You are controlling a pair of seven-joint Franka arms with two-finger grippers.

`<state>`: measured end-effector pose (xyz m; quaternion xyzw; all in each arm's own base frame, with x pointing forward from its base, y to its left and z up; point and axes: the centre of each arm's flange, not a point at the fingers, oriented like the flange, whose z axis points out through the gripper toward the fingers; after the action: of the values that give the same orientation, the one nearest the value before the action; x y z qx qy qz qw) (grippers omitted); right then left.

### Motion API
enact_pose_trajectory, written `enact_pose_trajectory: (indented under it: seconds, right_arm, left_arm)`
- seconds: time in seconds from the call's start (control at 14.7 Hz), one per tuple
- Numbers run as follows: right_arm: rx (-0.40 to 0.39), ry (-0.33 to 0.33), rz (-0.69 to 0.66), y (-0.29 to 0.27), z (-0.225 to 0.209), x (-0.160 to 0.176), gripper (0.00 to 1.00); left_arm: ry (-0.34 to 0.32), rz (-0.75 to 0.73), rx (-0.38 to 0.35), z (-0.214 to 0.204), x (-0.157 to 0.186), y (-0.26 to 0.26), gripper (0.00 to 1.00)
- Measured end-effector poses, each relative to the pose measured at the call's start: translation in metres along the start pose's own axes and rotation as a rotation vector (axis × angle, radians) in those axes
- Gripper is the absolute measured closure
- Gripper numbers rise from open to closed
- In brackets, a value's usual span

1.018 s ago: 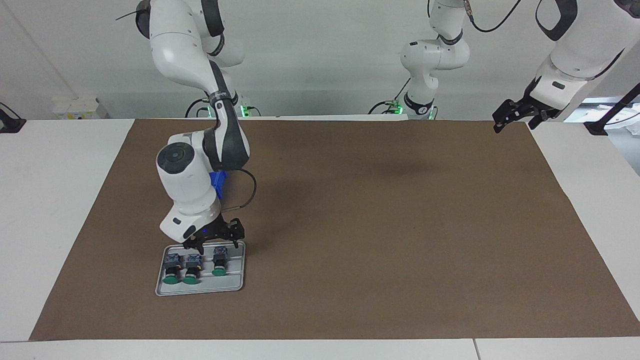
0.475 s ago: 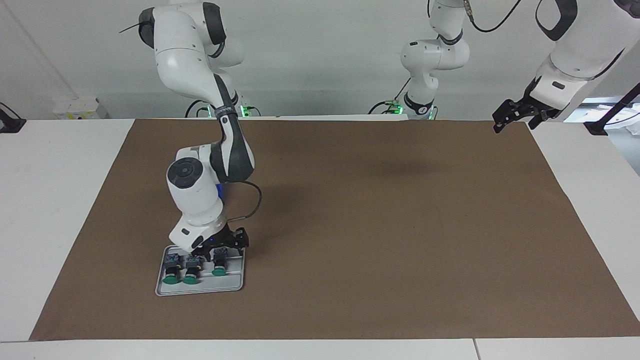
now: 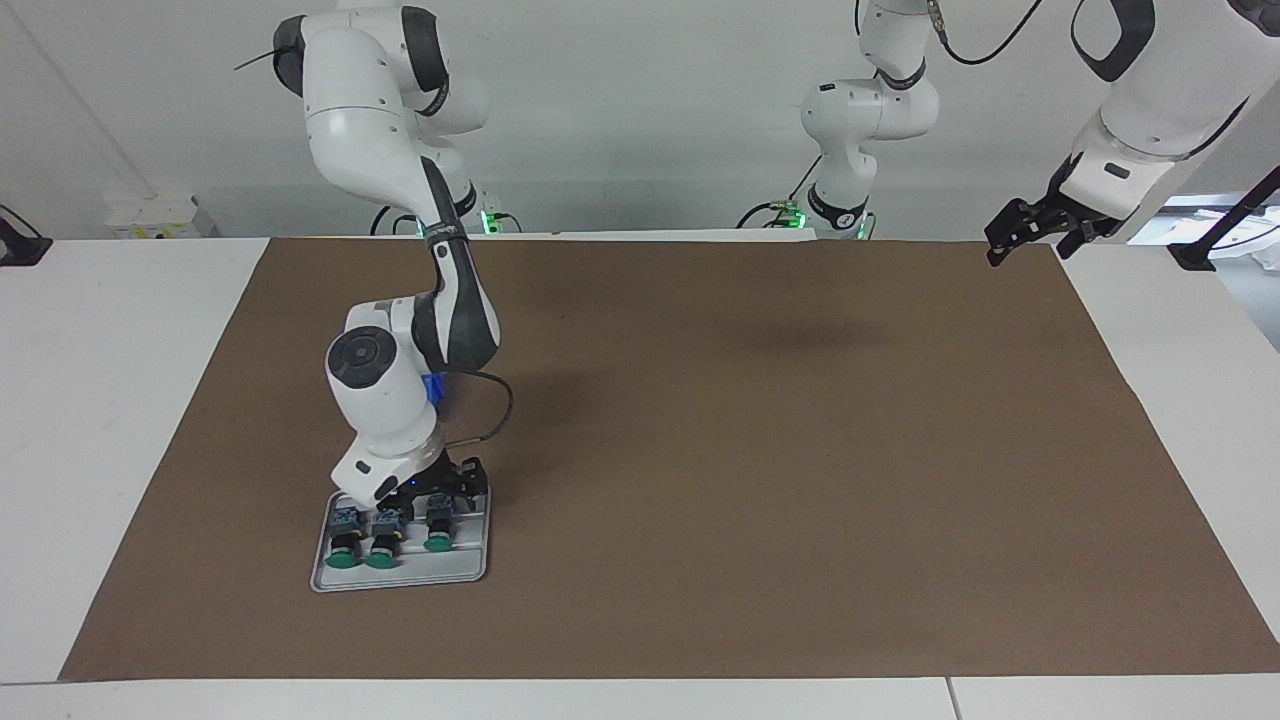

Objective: Place and press button with both arms
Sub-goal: 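Reach the right gripper into the metal tray and grasp a green-capped item, then carry the green item with the right gripper to the table center and release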

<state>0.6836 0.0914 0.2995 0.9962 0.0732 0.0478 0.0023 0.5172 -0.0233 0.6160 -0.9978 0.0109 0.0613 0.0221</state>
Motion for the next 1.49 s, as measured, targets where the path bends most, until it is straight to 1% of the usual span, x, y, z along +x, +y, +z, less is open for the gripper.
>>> enact_pose_trajectory:
  seconds: [0.07,0.14,0.2,0.27,0.34,0.41,0.48,0.54,0.68,0.75,0.88,1.02,1.15,1.22,1.29,1.49]
  right_arm:
    - [0.0,-0.003,0.0,0.0,0.003,-0.002,0.11]
    - [0.0,-0.003,-0.001,0.0,0.005,-0.003,0.15]
    - [0.001,-0.005,0.0,-0.001,0.007,-0.004,0.27]
    - [0.001,-0.007,0.001,-0.001,0.008,-0.005,0.27]
    - [0.001,-0.008,0.001,-0.001,0.008,-0.005,0.3]
    - [0.001,-0.008,0.001,-0.001,0.008,-0.006,0.41]
    - [0.001,-0.008,0.002,-0.001,0.008,-0.006,0.55]
    - [0.001,-0.005,0.002,-0.001,0.006,-0.005,0.59]
    - [0.001,0.003,0.002,-0.003,-0.004,-0.001,0.59]
    - [0.001,-0.005,0.011,-0.005,-0.016,0.001,0.59]
    - [0.0,-0.026,0.062,-0.009,-0.054,0.002,0.59]
    - [0.001,-0.066,0.124,-0.023,-0.102,-0.008,0.59]
    - [-0.006,-0.105,0.217,-0.059,-0.142,-0.025,0.59]
    - [-0.012,-0.117,0.275,-0.086,-0.153,-0.033,0.59]
    - [-0.02,-0.124,0.343,-0.115,-0.158,-0.04,0.59]
    - [-0.044,-0.136,0.524,-0.2,-0.15,-0.064,0.59]
  left_arm:
    - [0.0,0.0,0.0,0.0,0.0,0.0,0.0]
    - [0.0,0.0,0.0,0.0,0.0,0.0,0.0]
    - [0.0,0.0,0.0,0.0,0.0,0.0,0.0]
    - [0.0,0.0,0.0,0.0,0.0,0.0,0.0]
    - [0.0,0.0,0.0,0.0,0.0,0.0,0.0]
    - [0.0,0.0,0.0,0.0,0.0,0.0,0.0]
    - [0.0,0.0,0.0,0.0,0.0,0.0,0.0]
    - [0.0,0.0,0.0,0.0,0.0,0.0,0.0]
    - [0.0,0.001,0.0,0.0,0.0,0.0,0.0]
    - [0.0,0.001,0.0,0.0,0.0,0.001,0.0]
    - [0.0,0.002,0.0,0.0,0.0,0.001,0.0]
    - [0.0,0.002,0.0,0.0,0.0,0.001,0.0]
    - [0.0,0.002,0.0,0.0,0.0,0.001,0.0]
    - [0.0,0.002,0.0,0.0,0.0,0.001,0.0]
    - [0.0,0.002,0.0,0.0,0.0,0.001,0.0]
    - [0.0,0.004,0.001,0.0,0.0,0.002,0.0]
